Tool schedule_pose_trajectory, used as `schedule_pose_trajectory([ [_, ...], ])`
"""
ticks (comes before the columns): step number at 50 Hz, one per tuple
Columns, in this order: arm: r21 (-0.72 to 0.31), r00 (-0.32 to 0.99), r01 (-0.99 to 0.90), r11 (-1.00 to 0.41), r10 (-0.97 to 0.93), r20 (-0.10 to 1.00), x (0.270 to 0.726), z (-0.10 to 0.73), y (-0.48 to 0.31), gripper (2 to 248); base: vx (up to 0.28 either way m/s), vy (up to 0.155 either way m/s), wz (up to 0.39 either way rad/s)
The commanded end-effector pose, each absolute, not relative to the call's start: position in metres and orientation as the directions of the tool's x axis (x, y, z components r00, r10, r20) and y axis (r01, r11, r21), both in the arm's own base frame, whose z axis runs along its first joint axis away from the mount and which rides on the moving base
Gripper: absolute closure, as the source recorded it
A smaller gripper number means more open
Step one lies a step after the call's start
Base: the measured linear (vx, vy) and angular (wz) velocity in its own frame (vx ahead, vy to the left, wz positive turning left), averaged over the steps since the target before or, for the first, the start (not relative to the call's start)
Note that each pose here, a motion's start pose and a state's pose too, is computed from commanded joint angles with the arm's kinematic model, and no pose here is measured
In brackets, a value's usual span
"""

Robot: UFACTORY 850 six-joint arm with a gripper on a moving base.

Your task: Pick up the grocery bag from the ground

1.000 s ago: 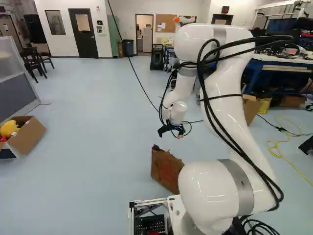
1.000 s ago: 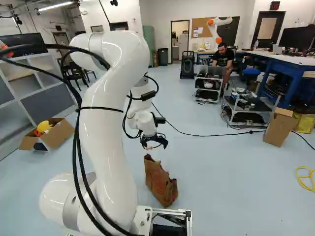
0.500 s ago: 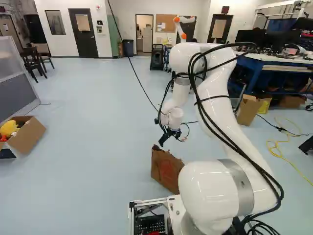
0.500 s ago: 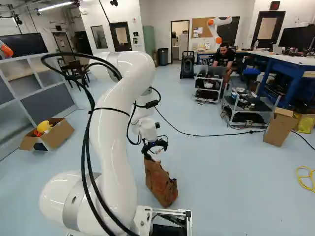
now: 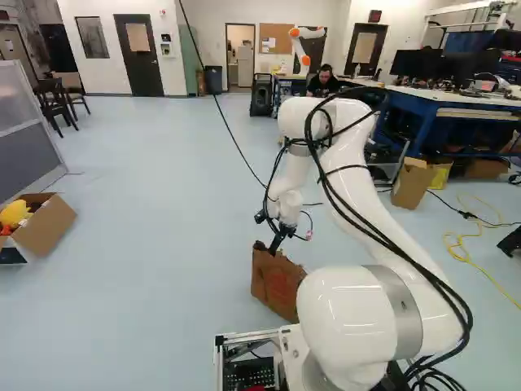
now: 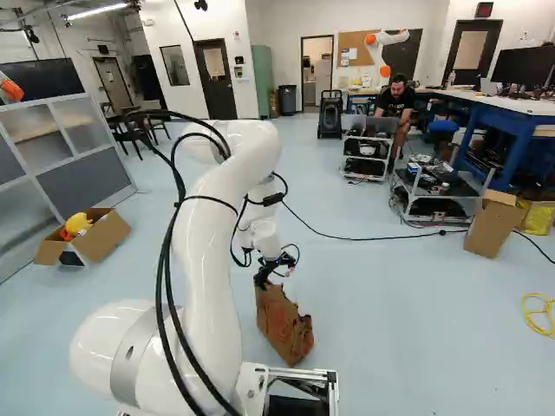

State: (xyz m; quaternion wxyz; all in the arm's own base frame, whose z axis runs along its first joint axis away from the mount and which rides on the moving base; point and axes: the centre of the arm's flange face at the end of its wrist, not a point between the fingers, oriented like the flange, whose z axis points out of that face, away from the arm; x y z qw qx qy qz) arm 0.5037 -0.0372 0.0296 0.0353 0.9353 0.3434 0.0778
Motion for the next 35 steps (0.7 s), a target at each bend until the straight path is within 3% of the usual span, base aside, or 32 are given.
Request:
schedule_pose_trajectory([
  [14, 0.117, 0.673, 0.725, -0.679, 0.734, 0.091, 0.508, -0.009, -0.043, 3, 0.0, 0.0, 0.0],
  [35, 0.099, 0.675, 0.728, -0.679, 0.734, 0.074, 0.512, -0.069, -0.052, 3, 0.0, 0.0, 0.0],
])
